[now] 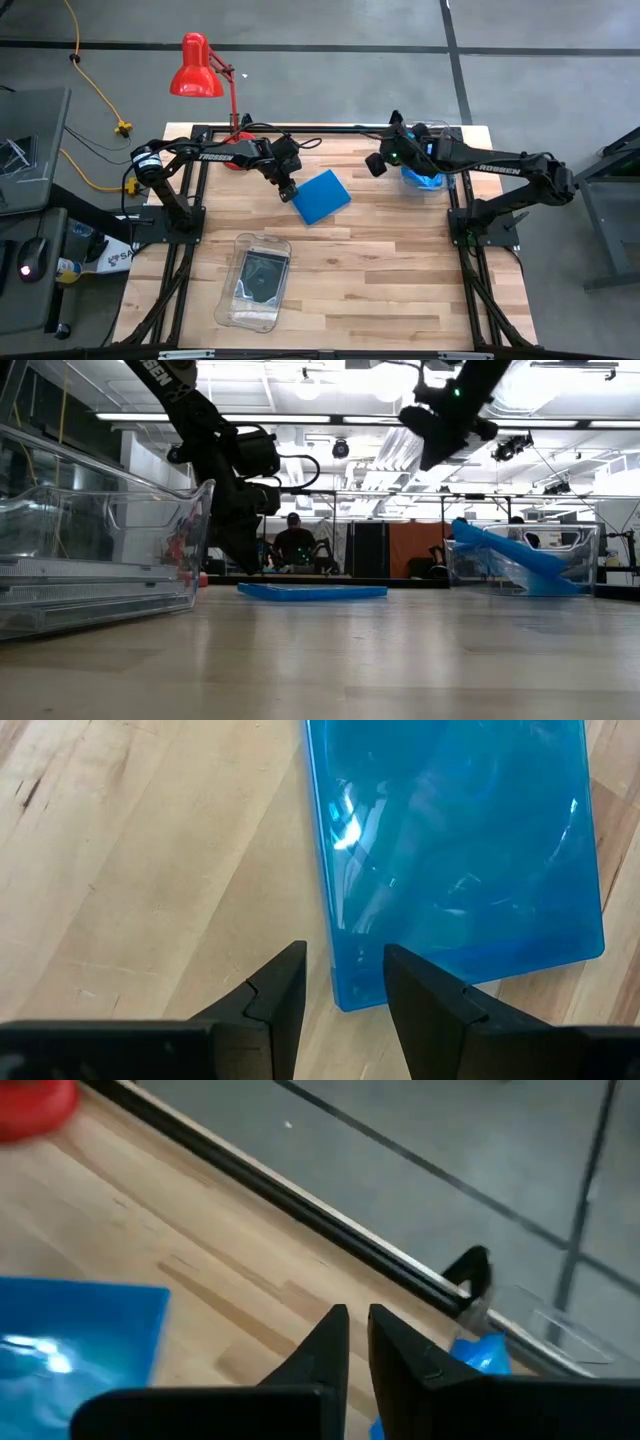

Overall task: Pick & place jewel cases by type
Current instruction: Put the blue cd case into the top transparent bin

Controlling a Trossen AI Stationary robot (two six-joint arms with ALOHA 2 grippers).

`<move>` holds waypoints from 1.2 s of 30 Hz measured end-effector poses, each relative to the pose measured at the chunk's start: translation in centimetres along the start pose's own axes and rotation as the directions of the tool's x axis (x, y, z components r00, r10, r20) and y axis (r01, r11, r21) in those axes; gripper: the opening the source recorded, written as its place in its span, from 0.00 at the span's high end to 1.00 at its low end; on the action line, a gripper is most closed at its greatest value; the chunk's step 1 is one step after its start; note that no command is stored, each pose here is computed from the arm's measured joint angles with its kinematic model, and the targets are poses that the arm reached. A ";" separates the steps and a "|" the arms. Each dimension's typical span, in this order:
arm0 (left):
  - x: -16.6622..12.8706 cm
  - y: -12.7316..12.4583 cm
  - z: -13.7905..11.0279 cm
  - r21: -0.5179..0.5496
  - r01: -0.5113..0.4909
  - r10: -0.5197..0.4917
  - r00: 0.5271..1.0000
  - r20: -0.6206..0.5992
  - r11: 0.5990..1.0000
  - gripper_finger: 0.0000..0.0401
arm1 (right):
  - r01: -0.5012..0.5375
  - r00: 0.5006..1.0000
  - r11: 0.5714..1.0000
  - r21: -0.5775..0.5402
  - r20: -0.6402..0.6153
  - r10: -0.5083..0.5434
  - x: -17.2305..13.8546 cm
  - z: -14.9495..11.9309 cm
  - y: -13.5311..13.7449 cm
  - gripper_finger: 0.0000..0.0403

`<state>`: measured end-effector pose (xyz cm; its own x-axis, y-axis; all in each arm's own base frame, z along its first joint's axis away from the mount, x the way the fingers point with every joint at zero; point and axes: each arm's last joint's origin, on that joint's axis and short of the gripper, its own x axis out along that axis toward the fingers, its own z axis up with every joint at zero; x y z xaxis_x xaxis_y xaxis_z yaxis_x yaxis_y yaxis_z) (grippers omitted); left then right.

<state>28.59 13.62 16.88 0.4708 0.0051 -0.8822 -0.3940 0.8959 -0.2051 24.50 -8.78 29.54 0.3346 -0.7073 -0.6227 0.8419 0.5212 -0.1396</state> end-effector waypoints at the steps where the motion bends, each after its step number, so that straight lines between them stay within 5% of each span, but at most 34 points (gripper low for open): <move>1: 0.0 0.0 0.0 0.000 0.000 0.000 1.000 0.000 1.000 0.67 | -0.017 1.000 1.000 0.018 0.002 0.016 -0.3 0.4 0.0 0.93; 8: 0.0 0.0 0.0 0.001 0.000 0.000 1.000 0.004 1.000 0.67 | -0.306 0.947 0.940 0.153 -0.054 0.317 -1.7 2.1 0.7 0.81; 13: 0.0 0.0 0.1 0.002 0.001 -0.001 1.000 0.011 1.000 0.67 | -0.406 0.862 0.879 0.252 -0.213 0.459 -2.0 1.1 0.9 0.84; 19: 0.0 0.0 0.1 0.003 0.001 -0.001 1.000 0.015 1.000 0.67 | -0.333 0.853 0.908 0.256 -0.329 0.406 -2.0 0.0 0.3 0.99; 24: 0.0 0.0 0.2 0.004 0.001 -0.002 1.000 0.016 1.000 0.67 | -0.256 0.884 0.926 0.278 -0.321 0.340 -1.8 0.0 -0.1 0.99; 36: 0.0 -0.1 0.2 0.004 0.020 -0.020 1.000 0.015 1.000 0.67 | -0.229 0.828 0.925 0.302 -0.439 0.349 -0.9 -1.4 -0.6 1.00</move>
<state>28.74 13.62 16.96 0.4902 -0.0058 -0.8716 -0.3816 0.8976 -0.2206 23.13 -7.78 29.09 0.3848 -0.1945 -0.9023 0.8303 0.4999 0.2463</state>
